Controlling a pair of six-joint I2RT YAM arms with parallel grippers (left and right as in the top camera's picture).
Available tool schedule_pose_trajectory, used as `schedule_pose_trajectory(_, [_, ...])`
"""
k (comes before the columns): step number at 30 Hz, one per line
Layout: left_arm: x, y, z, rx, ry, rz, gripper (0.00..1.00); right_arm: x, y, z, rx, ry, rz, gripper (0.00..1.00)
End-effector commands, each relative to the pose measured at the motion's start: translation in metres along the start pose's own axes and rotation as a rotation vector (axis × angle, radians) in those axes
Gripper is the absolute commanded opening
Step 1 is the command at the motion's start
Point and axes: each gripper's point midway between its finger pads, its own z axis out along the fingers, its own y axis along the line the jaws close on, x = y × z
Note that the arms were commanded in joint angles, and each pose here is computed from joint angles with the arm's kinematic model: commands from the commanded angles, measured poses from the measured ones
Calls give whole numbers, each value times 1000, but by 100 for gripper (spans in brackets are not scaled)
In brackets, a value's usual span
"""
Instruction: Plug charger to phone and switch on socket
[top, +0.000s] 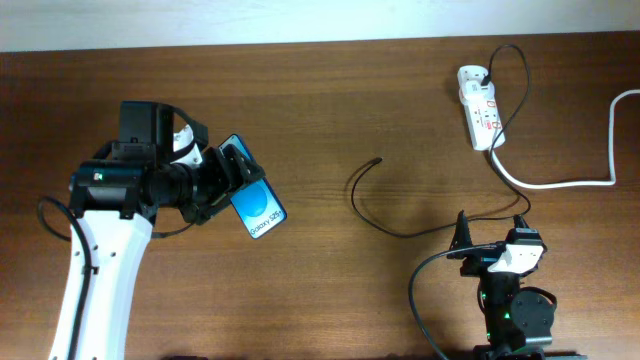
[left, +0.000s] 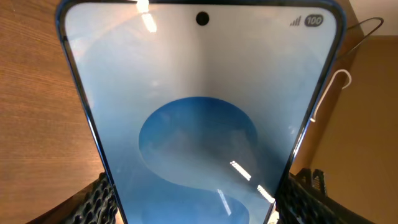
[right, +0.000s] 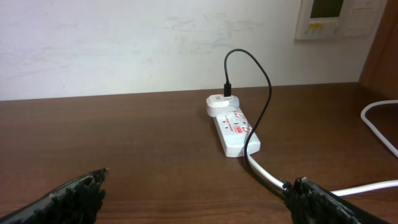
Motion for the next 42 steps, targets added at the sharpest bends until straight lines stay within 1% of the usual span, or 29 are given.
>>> schedule_pose_trajectory(1, [5, -15, -10, 62, 4, -8, 31, 3, -2, 0, 12, 3, 8, 98])
schedule_pose_trajectory(5, [10, -18, -10, 84, 34, -12, 32, 3, -3, 0, 13, 3, 8, 98])
schedule_pose_trajectory(10, [10, -15, -5, 70, 52, -22, 33, 3, -3, 0, 13, 3, 8, 98])
schedule_pose_trajectory(13, [4, -7, 12, 40, 96, -15, 34, 3, -2, 0, 12, 3, 8, 98])
schedule_pose_trajectory(16, [3, 6, 37, 1, 185, -63, 32, 3, -2, 0, 12, 3, 8, 98])
schedule_pose_trajectory(18, [3, 7, 53, 23, 254, -93, 32, 3, -2, 0, 12, 3, 8, 98])
schedule_pose_trajectory(21, [1, 9, 65, 28, 290, -112, 34, 3, -3, 0, 13, 3, 8, 98])
schedule_pose_trajectory(23, [2, 8, 68, 43, 313, -123, 34, 3, -2, 0, 12, 3, 8, 98])
schedule_pose_trajectory(26, [3, 2, 67, 77, 324, -123, 33, 3, -2, 0, 12, 3, 8, 98])
schedule_pose_trajectory(42, [3, 2, 67, 81, 327, -124, 33, 3, -3, 0, 13, 3, 8, 98])
